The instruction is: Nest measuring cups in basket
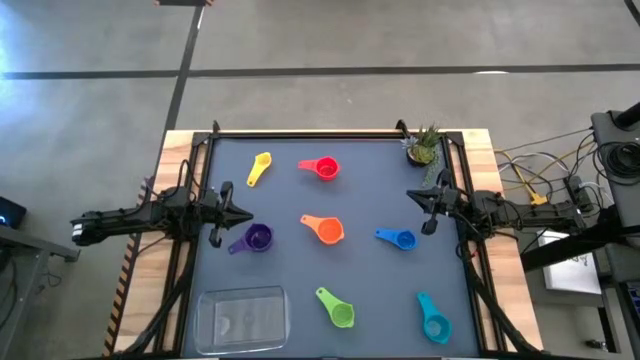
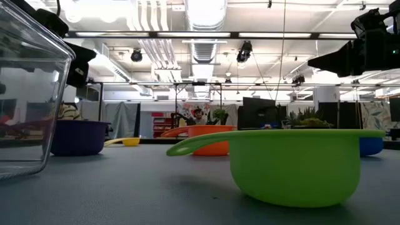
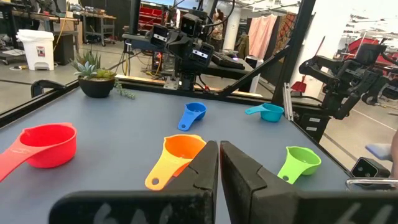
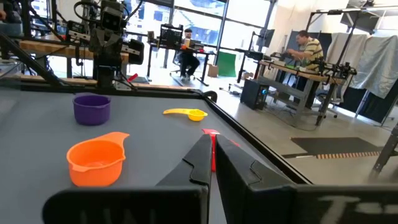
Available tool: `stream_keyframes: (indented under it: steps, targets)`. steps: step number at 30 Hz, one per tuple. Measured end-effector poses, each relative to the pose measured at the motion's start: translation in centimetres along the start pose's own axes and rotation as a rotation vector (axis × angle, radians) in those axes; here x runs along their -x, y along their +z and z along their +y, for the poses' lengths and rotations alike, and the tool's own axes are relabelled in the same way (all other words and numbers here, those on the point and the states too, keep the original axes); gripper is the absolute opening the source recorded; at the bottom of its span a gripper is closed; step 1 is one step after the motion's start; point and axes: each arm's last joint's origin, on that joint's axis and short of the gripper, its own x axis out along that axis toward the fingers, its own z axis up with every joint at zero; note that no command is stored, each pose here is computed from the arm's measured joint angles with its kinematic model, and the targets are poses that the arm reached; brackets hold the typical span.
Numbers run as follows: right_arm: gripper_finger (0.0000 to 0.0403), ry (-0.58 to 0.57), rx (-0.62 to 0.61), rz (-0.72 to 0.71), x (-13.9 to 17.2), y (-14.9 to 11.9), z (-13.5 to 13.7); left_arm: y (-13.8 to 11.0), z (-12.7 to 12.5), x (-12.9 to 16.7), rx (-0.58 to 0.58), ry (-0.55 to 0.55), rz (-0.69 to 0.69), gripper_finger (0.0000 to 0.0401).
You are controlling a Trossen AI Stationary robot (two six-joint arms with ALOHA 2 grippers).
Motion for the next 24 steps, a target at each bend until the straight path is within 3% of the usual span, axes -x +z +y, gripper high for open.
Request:
stream_keyframes:
  steps: [5, 9, 17, 24]
  targets:
    - [0.0009, 0.000, 0.000, 0.000, 0.0, 0.0, 0.0, 0.1, 0.0, 0.0, -0.014, 0.002, -0.009, 0.0000]
    - [0.0009, 0.000, 0.000, 0.000, 0.0, 0.0, 0.0, 1.0, -0.1, 0.0, -0.051, 0.010, -0.110, 0.0000]
    - [0.0009, 0.000, 0.000, 0.000, 0.0, 0.0, 0.0, 1.6, -0.2, 0.1, -0.026, -0.002, -0.173, 0.0000]
    - [0.0009, 0.000, 0.000, 0.000, 0.0, 0.0, 0.0, 2.6, -0.1, 0.2, -0.055, 0.093, -0.248, 0.0000]
